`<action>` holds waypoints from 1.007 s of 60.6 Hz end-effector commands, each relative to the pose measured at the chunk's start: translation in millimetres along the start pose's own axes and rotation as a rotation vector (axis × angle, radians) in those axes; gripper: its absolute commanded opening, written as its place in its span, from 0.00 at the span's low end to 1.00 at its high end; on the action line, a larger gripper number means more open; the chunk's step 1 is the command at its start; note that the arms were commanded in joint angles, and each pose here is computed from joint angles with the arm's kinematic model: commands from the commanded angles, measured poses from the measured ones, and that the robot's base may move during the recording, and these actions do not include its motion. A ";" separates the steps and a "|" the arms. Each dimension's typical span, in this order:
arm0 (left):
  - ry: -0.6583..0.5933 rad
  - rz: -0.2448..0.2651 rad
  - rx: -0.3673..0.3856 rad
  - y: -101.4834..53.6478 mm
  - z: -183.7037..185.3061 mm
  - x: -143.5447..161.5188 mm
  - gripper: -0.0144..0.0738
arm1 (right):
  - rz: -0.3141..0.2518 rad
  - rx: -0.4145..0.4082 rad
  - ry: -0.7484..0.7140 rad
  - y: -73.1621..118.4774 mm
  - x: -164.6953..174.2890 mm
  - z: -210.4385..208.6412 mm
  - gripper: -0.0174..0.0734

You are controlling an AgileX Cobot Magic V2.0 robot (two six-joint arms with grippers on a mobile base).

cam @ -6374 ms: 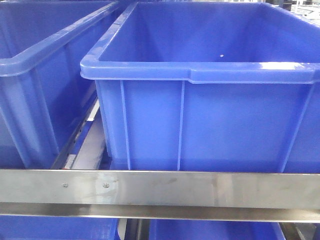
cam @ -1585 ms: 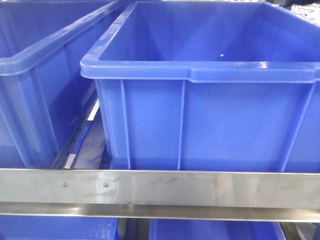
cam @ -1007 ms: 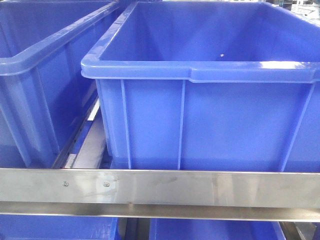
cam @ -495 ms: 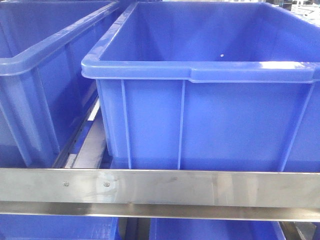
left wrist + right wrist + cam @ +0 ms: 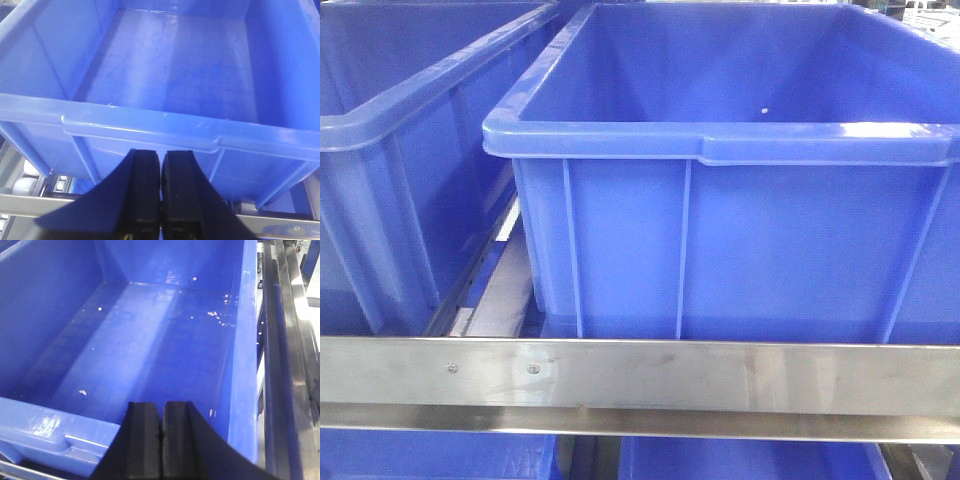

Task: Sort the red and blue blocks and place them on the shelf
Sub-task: 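Close both empty grippers and raise them above the bin rims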

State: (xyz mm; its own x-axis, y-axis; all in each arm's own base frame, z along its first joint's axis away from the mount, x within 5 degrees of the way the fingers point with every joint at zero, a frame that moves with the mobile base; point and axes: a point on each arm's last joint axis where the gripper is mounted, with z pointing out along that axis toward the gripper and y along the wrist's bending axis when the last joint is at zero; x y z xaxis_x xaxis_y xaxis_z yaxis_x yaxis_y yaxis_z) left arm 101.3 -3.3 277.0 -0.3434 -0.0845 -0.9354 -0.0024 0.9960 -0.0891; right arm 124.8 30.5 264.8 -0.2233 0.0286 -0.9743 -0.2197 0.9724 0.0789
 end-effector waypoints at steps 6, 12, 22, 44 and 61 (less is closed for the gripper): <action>-0.096 -0.003 0.015 -2.0 -3.3 -15.6 0.31 | -0.013 0.002 -0.122 0.6 -18.7 -1.8 0.25; -0.096 -0.003 0.015 -2.0 -3.3 -15.6 0.31 | -0.013 0.002 -0.122 0.6 -18.7 -1.8 0.25; -0.096 -0.003 0.015 -2.0 -3.3 -15.6 0.31 | -0.013 0.002 -0.122 0.6 -18.7 -1.8 0.25; -0.096 -0.003 0.015 -2.0 -3.3 -15.6 0.31 | -0.018 0.003 -0.131 0.4 -19.3 -4.7 0.25; -0.096 -0.003 0.015 -2.0 -3.3 -15.6 0.31 | -0.028 0.112 -0.221 -12.0 8.4 -37.7 0.25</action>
State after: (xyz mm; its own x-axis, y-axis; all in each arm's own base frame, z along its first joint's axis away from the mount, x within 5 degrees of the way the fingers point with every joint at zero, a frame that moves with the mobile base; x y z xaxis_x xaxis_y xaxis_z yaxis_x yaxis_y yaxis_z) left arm 101.2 -3.3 276.8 -0.3457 -0.0844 -0.9345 -0.0027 0.9960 -0.0889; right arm 97.8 16.1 258.5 -0.1227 0.0470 -0.9913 -0.1543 0.9858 0.0659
